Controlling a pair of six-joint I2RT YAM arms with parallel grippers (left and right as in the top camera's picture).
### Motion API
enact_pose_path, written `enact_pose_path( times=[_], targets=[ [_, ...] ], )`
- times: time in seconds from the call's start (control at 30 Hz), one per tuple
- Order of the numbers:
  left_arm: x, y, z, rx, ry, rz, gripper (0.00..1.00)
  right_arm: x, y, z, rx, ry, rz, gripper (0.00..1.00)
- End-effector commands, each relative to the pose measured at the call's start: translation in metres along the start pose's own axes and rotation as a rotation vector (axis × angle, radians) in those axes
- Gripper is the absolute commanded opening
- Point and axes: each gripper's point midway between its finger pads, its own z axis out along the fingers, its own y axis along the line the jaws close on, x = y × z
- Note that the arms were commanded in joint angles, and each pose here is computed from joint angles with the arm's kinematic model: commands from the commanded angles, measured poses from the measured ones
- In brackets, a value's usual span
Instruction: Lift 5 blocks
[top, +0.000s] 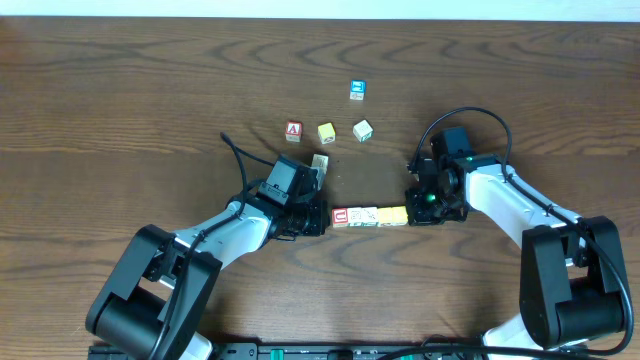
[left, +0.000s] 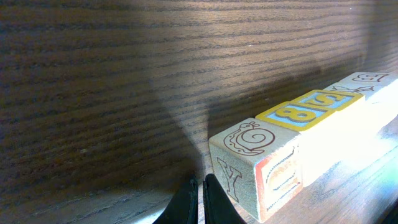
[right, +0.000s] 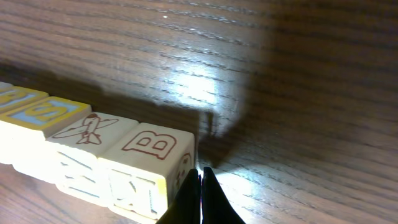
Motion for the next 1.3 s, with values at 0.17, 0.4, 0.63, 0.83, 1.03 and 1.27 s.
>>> enact_pose_path(
  times=[0.17,0.4,0.63,0.83,1.03,1.27],
  targets=[
    [0.002,-0.001,0.001,0.011,-0.002,-0.005,0.07,-0.005,0.01,-0.006,-0.032,-0.029,-0.033,0.01],
    [-0.004,-0.006,-0.001,0.024,-0.011,-0.032,0.07,-0.005,0.01,-0.006,-0.032,-0.029,-0.033,0.01],
    [0.0,-0.012,-0.001,0.057,0.01,-0.077,0.07,-0.005,0.013,-0.006,-0.048,-0.028,-0.034,0.01],
    [0.003,-0.02,-0.002,0.101,0.035,-0.075,0.07,-0.005,0.017,-0.006,-0.07,-0.028,-0.035,0.01],
    [0.004,-0.024,-0.003,0.121,0.046,-0.073,0.07,-0.006,0.027,-0.007,-0.129,-0.032,-0.063,0.01],
    [0.001,-0.025,-0.003,0.124,0.031,-0.065,0.07,-0.007,0.036,-0.008,-0.172,-0.038,-0.079,0.01]
  ],
)
